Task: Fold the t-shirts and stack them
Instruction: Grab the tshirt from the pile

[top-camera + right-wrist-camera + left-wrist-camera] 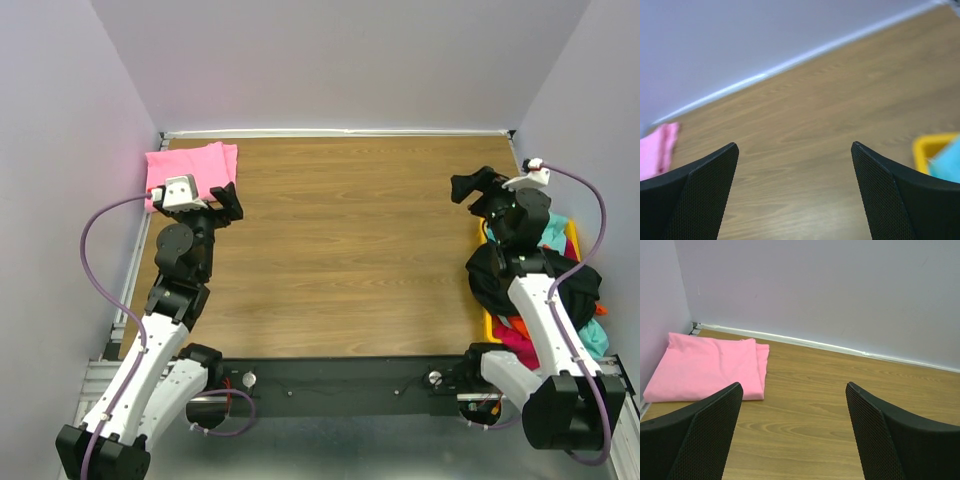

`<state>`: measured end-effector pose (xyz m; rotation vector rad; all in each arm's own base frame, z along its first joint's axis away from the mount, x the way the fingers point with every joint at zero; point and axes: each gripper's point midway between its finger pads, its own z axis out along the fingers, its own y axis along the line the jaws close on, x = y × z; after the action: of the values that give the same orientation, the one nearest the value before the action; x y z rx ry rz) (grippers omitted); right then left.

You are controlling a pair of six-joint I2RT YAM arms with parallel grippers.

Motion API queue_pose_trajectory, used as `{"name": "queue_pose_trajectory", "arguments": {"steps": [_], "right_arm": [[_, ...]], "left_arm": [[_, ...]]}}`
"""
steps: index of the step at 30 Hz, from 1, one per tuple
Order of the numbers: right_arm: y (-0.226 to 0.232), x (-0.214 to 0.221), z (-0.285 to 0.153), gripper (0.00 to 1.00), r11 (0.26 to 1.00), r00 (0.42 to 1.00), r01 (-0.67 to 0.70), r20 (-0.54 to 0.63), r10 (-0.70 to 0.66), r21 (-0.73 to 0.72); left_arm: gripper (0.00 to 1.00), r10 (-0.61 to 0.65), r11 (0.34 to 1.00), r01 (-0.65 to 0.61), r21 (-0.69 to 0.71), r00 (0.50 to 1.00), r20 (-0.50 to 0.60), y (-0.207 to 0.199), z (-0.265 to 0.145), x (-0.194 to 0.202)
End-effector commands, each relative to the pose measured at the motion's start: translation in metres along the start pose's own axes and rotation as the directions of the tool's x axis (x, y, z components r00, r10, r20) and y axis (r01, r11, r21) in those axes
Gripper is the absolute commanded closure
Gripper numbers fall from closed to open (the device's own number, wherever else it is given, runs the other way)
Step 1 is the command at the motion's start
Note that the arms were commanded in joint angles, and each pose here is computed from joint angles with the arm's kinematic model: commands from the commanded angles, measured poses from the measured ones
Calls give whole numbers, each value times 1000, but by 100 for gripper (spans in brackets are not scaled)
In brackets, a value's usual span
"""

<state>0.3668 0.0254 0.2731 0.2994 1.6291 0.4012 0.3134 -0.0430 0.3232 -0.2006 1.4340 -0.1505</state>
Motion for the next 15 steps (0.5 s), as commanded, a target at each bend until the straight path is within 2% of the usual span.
{"name": "queue_pose_trajectory", "arguments": {"steps": [1,2,5,6,8,12,15], "right_arm": [[-70,20,-7,0,931,996,59,-84,-31,360],[-81,25,-10,0,907,994,72,-108,-29,414],[-125,25,-27,0,765,996,74,-80,-30,640],[-142,18,-41,0,680,998,66,-44,-50,730],[-154,22,-55,0,616,999,34,-11,-40,787],[-162,27,-68,0,585,999,43,-15,-53,810],[-183,22,-89,0,469,996,50,-11,-87,882]], "left_arm": [[8,-17,1000,17,26,1000,6,-6,2,0],[8,-20,999,20,32,1000,4,-7,1,0],[8,-36,998,36,41,999,-3,-10,1,2],[8,-39,998,39,42,999,-7,-10,2,4],[8,-44,998,44,50,999,-7,-12,2,4],[8,-50,994,51,92,999,-17,-21,6,7],[8,-57,991,60,122,998,-28,-28,7,8]]}}
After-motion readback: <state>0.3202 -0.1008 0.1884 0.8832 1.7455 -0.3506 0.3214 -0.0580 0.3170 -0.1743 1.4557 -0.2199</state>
